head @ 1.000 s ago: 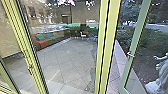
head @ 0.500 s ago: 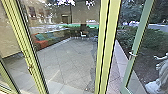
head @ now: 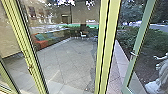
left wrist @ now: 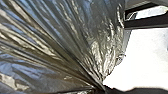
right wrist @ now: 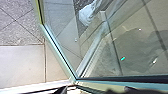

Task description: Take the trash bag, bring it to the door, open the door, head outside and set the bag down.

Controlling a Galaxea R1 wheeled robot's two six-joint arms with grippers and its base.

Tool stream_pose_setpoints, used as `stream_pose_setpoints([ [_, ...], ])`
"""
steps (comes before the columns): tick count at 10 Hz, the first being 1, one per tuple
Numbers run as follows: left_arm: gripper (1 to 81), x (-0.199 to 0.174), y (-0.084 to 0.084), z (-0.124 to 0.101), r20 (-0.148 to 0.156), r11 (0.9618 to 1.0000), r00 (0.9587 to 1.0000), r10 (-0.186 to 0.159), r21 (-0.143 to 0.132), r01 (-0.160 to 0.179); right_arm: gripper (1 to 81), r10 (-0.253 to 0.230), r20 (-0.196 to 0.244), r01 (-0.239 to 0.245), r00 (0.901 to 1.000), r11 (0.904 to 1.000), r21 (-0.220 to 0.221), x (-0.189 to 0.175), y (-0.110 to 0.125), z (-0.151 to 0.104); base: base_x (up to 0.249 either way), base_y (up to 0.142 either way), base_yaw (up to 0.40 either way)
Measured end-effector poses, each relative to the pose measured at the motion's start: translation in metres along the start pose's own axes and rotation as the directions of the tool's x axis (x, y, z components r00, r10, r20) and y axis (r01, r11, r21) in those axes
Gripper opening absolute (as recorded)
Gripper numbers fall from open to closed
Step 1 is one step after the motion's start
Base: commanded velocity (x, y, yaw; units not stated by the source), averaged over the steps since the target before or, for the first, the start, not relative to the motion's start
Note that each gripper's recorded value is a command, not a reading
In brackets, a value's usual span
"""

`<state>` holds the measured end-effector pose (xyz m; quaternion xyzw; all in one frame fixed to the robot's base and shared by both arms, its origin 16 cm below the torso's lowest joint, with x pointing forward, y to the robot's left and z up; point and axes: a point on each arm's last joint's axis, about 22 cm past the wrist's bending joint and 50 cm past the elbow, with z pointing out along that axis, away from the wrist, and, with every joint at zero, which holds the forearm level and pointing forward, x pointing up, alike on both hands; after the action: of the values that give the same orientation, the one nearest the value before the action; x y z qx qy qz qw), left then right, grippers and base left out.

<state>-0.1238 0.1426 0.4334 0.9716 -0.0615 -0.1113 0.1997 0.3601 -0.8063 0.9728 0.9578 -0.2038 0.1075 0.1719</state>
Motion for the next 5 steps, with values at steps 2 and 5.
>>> stream_pose_setpoints([
  [2,1.0,0.001,-0.002,-0.001,-0.002,1.0000,1.0000,0.000,0.002,0.000,81.1,-0.072,0.131,0.063,0.9888,0.9954,0.073,-0.053,-0.028,0.035,0.000,0.000,0.000],
  [5,1.0,0.001,-0.003,-0.001,-0.004,1.0000,1.0000,0.000,0.004,0.000,81.1,-0.185,0.254,0.134,0.9495,0.9695,0.206,-0.128,-0.069,0.076,0.000,0.000,0.000],
])
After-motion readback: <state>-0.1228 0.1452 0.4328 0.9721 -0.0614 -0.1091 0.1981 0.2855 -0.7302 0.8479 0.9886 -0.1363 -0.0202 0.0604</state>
